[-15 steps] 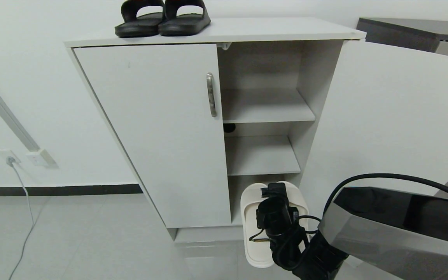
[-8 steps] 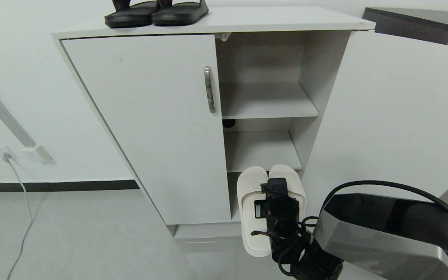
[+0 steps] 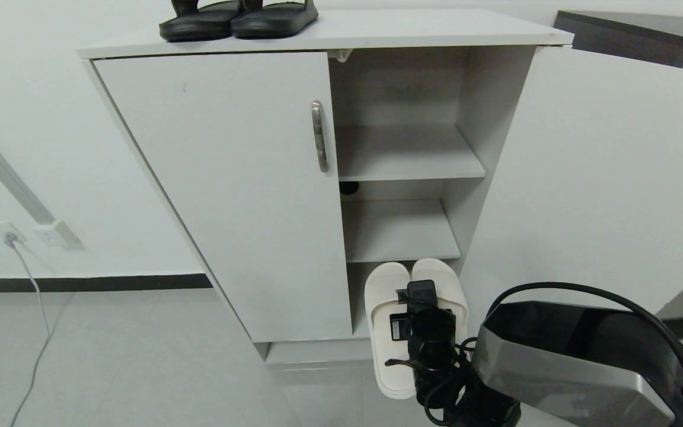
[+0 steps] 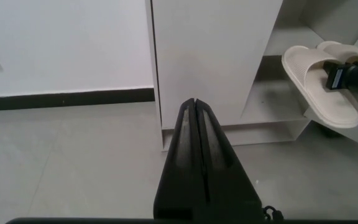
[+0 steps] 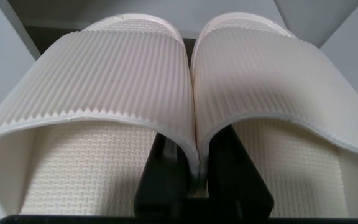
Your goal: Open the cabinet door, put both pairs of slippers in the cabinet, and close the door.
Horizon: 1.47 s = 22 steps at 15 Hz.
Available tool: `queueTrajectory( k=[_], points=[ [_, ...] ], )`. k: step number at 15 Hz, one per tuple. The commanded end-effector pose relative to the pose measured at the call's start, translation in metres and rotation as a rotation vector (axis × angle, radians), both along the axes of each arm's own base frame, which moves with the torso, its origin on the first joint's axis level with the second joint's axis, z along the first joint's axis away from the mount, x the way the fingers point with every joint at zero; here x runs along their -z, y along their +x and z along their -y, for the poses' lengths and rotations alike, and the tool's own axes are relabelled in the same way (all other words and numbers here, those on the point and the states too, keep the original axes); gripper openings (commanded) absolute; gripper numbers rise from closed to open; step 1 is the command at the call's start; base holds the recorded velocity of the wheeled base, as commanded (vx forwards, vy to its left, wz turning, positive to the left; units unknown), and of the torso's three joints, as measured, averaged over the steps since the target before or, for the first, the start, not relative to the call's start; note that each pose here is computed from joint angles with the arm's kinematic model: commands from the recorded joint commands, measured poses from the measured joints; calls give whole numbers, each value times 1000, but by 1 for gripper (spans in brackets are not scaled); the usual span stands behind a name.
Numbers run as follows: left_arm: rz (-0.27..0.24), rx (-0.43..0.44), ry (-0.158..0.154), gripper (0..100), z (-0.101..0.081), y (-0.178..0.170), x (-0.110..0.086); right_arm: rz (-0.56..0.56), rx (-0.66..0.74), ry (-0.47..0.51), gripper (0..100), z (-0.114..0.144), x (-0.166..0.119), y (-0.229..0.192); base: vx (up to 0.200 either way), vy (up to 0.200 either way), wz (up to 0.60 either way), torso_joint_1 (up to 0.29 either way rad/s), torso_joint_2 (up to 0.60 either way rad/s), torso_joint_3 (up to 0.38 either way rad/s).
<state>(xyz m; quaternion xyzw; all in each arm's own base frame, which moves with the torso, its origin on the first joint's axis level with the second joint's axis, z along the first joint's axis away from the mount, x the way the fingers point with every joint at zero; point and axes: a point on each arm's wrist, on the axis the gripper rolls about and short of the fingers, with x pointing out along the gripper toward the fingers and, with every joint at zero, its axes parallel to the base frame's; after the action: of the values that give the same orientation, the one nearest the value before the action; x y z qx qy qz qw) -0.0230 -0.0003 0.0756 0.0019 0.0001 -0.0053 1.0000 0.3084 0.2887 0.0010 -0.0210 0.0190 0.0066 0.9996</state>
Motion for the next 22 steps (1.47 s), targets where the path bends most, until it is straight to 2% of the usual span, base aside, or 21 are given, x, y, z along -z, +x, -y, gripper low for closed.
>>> queueTrajectory(
  k=[1,3,15,22],
  points=[
    [-1,0,1,0,0,0,0,0,-1,0,0,0,1,0,0,0,0,0,0,0],
    [-1,0,1,0,0,0,0,0,-1,0,0,0,1,0,0,0,0,0,0,0],
    [-1,0,-1,0,0,0,0,1,1,1,0,0,0,0,200,0,0,2,1,1],
    [-1,0,-2,0,0,0,0,3,7,5,0,5,0,7,0,0,0,0,0,0]
  ],
)
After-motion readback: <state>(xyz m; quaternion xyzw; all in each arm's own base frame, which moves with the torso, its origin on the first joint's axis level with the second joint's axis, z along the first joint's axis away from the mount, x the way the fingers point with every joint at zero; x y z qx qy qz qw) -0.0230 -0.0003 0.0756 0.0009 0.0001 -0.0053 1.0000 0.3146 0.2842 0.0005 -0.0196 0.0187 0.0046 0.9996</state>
